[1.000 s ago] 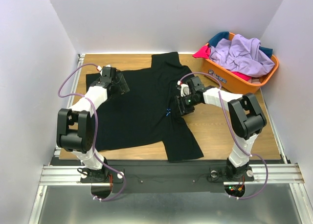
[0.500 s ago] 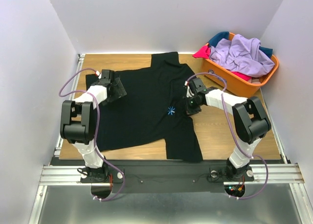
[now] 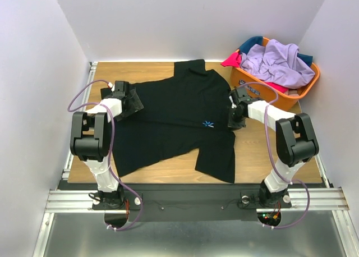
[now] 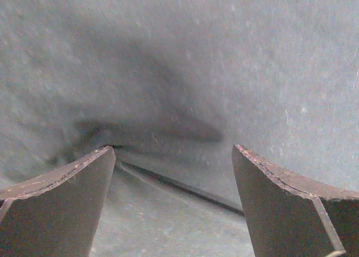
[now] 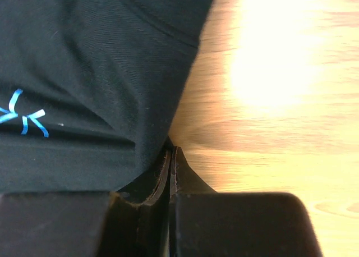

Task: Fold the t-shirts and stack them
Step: Flatten the tshirt out

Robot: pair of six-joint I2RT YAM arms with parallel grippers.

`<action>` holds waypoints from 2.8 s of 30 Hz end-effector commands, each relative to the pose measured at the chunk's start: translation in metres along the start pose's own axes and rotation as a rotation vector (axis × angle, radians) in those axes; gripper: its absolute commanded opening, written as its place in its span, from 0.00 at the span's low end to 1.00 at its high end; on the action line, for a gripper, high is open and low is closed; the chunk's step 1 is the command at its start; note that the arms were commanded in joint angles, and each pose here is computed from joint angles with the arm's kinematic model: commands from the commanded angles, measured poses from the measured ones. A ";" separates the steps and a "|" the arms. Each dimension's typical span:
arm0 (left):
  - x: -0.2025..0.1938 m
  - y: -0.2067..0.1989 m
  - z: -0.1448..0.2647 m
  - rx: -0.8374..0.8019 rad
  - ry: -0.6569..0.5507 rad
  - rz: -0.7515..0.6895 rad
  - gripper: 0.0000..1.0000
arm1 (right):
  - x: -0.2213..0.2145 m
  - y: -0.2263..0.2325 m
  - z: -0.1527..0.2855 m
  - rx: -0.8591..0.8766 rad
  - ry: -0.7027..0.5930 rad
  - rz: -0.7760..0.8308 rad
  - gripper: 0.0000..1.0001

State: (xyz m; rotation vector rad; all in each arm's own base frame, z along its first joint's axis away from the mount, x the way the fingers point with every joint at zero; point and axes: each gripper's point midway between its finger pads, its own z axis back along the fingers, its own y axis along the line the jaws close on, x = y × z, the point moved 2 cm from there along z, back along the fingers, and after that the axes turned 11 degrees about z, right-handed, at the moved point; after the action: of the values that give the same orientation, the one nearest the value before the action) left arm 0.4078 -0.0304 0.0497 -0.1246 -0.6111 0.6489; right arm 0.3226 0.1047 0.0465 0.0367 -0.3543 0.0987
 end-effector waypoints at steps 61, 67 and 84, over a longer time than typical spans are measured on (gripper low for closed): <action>0.113 0.056 -0.049 0.202 -0.051 0.034 0.98 | 0.107 0.074 -0.053 0.190 -0.113 0.197 0.69; 0.136 0.043 -0.039 0.182 -0.083 0.041 0.98 | 0.122 0.081 -0.040 0.182 -0.164 0.202 0.77; 0.106 0.037 0.020 0.061 -0.105 0.084 0.98 | 0.157 0.056 -0.008 0.069 -0.277 0.157 0.75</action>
State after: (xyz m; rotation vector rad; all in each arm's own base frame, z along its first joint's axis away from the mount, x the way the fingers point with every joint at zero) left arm 0.4531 0.0692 0.0971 -0.0251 -0.6579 0.7564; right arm 0.4502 0.1762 0.0717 0.0891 -0.5498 0.2733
